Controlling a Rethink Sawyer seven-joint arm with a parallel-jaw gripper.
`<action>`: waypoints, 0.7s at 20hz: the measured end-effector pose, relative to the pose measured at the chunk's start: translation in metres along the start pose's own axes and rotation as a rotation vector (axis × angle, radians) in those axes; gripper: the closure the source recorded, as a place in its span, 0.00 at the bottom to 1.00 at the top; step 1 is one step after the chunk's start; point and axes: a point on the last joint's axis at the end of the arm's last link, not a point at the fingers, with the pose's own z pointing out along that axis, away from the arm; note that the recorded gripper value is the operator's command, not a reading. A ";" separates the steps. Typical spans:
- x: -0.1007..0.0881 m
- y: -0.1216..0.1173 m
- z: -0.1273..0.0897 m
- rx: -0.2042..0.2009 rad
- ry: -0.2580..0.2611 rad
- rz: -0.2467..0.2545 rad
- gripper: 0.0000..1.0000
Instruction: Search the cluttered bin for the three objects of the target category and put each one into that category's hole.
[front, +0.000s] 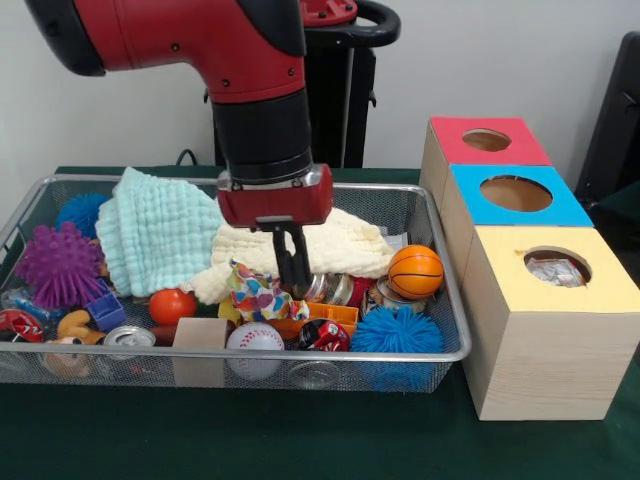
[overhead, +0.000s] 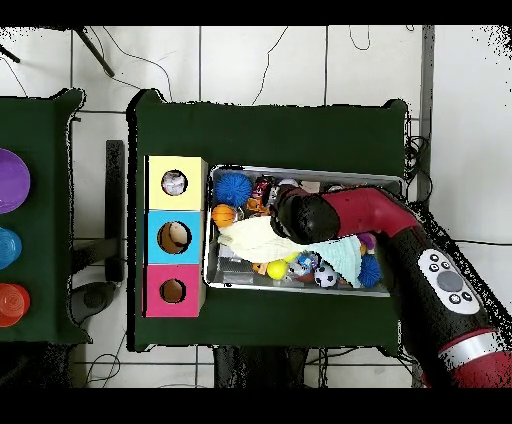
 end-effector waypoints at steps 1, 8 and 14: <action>0.000 0.003 0.000 0.000 0.001 -0.006 1.00; 0.004 0.023 0.004 0.000 0.008 -0.037 1.00; 0.002 0.014 0.000 0.005 0.002 -0.025 0.00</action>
